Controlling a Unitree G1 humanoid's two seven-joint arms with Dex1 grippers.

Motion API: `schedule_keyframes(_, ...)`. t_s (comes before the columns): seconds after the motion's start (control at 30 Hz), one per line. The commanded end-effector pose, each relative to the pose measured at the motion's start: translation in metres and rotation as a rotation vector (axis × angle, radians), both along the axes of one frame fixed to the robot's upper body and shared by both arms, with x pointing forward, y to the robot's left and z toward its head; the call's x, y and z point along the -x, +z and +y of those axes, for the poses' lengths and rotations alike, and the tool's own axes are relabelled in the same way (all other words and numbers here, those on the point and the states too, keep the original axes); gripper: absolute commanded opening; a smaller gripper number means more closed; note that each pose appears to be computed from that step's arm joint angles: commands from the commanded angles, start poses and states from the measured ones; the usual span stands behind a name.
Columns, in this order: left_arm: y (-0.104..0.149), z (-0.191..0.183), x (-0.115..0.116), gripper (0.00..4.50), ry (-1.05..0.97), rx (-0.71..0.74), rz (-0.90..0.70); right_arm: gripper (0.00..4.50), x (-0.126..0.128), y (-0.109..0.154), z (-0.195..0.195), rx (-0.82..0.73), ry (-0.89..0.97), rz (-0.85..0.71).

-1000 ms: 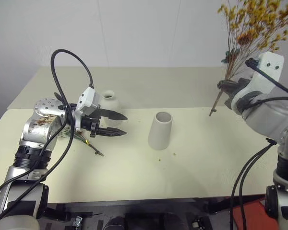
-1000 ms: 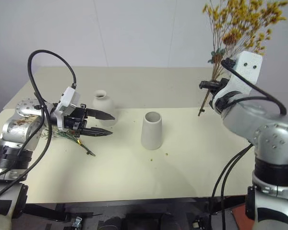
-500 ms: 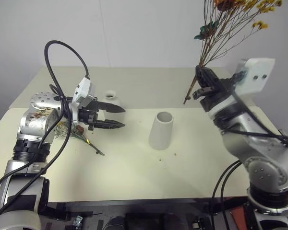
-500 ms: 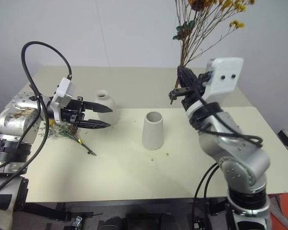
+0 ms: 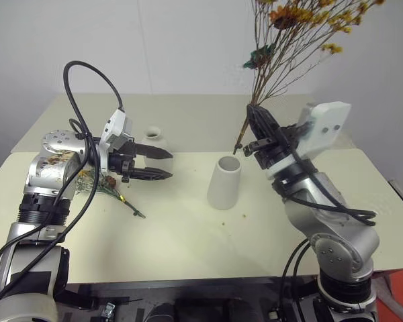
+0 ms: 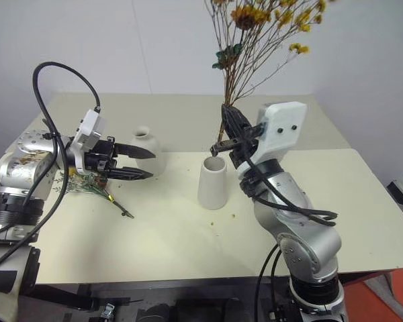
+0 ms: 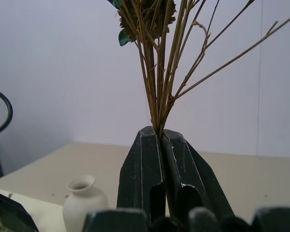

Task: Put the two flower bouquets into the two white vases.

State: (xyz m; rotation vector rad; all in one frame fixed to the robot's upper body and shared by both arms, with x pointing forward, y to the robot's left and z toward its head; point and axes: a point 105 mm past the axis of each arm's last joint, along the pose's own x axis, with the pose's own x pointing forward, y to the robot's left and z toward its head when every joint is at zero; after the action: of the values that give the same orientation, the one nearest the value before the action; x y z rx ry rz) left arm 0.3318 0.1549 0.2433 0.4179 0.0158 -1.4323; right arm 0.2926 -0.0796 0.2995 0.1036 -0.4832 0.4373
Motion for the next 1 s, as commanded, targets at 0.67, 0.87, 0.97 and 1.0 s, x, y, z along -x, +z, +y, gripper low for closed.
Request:
schedule_keyframes(0.67,0.012,0.007,0.002,2.78,0.028,-0.01,-0.037,0.27,-0.014,-0.025,0.004,0.019,-0.043,0.017)
schedule_keyframes(0.87,0.012,0.007,0.002,2.78,0.033,-0.009,-0.041,1.75,-0.005,-0.021,0.002,0.035,-0.051,-0.018)
schedule_keyframes(0.97,0.012,0.008,0.0,2.78,0.037,-0.008,-0.045,1.75,0.001,-0.024,-0.002,0.043,-0.069,-0.019)
schedule_keyframes(1.0,0.012,0.008,0.0,2.78,0.038,-0.008,-0.045,1.75,0.003,-0.025,-0.003,0.038,-0.07,-0.014)
